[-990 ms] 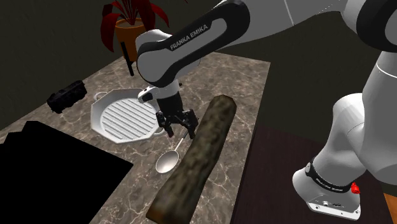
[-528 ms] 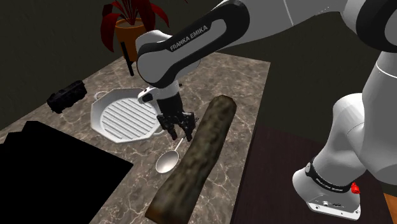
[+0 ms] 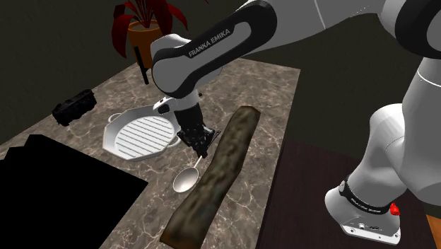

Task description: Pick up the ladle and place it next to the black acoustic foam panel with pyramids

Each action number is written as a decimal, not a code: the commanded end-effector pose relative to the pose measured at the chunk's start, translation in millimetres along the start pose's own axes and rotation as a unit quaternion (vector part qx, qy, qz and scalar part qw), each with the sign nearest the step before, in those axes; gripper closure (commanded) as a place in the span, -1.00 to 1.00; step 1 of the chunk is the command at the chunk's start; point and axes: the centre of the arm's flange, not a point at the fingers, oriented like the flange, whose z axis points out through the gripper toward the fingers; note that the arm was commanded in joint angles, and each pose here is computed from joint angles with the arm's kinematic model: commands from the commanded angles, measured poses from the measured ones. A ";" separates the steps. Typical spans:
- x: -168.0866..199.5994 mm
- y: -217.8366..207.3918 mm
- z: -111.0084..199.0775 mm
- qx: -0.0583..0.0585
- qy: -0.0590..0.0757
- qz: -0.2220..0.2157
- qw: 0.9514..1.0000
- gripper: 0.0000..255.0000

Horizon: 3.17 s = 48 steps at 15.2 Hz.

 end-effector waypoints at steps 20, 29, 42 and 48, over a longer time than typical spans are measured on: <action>20.3 -36.9 -91.2 0.000 0.000 0.000 1.000 1.00; 76.4 -46.2 -99.9 0.000 0.000 0.000 1.000 1.00; 243.5 -49.4 -61.0 0.000 0.000 0.000 1.000 1.00; 320.6 -50.8 -43.1 0.000 0.000 0.000 1.000 1.00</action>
